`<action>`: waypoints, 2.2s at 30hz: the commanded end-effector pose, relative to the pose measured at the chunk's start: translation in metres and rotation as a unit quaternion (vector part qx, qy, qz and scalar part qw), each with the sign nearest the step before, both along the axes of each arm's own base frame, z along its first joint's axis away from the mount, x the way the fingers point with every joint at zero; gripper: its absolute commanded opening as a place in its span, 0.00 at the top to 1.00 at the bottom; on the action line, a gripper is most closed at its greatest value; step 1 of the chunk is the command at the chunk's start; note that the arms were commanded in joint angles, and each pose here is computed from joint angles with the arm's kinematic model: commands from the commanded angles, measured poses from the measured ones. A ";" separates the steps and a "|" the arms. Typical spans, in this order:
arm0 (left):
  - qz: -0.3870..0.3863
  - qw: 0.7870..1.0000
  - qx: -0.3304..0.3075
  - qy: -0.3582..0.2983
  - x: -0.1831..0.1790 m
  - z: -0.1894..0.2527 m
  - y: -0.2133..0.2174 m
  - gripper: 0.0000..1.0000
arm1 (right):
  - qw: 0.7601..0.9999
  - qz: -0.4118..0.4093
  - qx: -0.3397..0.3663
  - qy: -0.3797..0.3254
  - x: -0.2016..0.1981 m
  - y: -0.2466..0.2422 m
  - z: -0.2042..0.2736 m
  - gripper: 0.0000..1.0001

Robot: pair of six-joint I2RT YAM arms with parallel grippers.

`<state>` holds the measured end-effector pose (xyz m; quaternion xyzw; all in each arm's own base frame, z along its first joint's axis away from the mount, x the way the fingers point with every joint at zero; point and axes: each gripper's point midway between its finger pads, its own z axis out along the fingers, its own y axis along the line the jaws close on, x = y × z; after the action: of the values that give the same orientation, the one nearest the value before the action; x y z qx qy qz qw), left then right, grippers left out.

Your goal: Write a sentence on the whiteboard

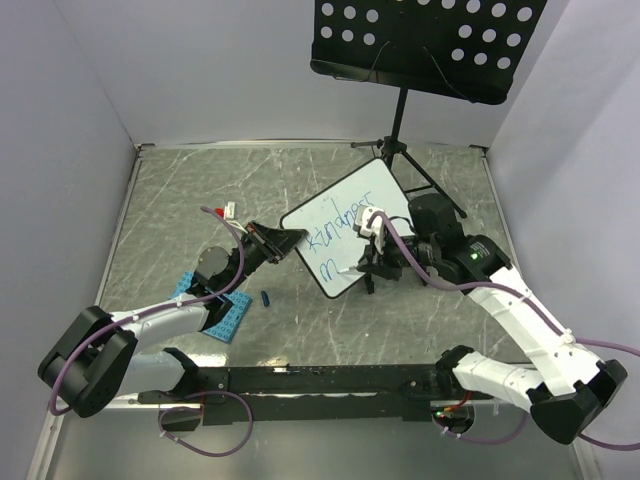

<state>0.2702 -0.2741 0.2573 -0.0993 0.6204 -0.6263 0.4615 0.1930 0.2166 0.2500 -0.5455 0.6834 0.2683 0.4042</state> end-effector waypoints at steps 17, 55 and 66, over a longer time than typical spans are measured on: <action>-0.019 0.990 -0.099 -0.095 -0.023 0.077 0.013 0.99 | 0.996 -0.002 0.081 -0.029 -0.001 -0.003 0.056 1.00; -0.026 0.989 -0.113 -0.093 -0.031 0.080 0.017 0.99 | 0.995 -0.037 0.084 -0.029 0.024 -0.007 0.046 1.00; -0.020 0.989 -0.116 -0.091 -0.029 0.084 0.018 0.99 | 0.997 -0.033 0.071 -0.019 0.023 -0.009 0.036 1.00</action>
<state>0.2560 -0.2685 0.2715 -0.1000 0.5995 -0.6523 0.4529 0.2116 0.2077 0.2857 -0.4942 0.6760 0.2971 0.4589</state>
